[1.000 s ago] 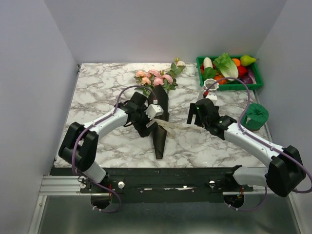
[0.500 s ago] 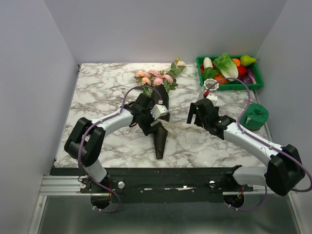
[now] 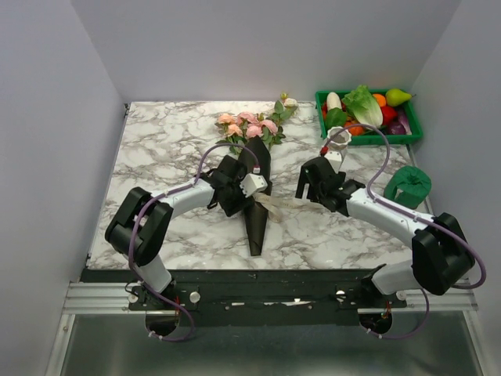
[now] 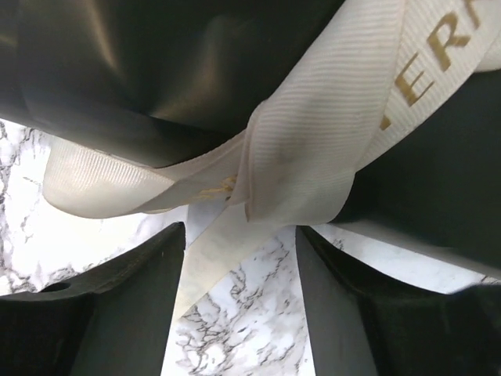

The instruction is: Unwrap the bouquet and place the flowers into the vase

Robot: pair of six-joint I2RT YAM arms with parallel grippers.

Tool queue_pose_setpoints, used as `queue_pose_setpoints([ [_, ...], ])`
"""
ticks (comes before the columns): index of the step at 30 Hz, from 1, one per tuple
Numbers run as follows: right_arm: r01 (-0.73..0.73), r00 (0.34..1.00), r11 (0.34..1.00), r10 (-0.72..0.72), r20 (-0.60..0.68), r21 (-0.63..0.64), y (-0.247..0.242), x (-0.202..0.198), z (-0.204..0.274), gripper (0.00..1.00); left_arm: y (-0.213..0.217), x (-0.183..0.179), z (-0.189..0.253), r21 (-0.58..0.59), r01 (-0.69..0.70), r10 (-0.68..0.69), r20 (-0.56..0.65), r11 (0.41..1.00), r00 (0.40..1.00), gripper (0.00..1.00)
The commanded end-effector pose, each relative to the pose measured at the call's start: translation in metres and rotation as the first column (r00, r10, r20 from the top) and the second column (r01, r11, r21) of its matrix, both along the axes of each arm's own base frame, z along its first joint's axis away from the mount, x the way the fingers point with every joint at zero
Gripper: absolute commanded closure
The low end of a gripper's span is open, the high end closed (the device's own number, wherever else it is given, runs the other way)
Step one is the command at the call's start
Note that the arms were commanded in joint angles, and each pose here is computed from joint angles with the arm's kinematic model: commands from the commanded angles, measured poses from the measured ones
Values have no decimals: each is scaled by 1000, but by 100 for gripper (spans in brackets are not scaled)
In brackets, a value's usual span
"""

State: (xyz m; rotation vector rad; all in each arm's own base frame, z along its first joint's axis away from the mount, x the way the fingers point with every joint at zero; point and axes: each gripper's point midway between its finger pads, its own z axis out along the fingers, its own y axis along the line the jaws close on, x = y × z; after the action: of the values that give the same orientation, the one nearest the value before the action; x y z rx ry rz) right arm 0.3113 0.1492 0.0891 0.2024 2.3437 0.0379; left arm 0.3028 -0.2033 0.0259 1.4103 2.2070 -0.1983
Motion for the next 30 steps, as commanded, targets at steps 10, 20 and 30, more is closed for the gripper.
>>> queue_pose_setpoints([
  [10, 40, 999, 998, -39, -26, 50, 25, 14, -22, 4, 24, 9, 2, 50, -78, 77, 16, 996, 997, 80],
  [20, 9, 999, 999, -7, -48, 33, 27, -3, -43, 4, 22, 13, 41, -87, -125, 119, -68, 988, 991, 100],
  [30, -11, 1000, 1000, 11, -6, 23, 15, -12, -41, 2, -4, -28, 38, -152, -23, 6, -108, 988, 994, 46],
])
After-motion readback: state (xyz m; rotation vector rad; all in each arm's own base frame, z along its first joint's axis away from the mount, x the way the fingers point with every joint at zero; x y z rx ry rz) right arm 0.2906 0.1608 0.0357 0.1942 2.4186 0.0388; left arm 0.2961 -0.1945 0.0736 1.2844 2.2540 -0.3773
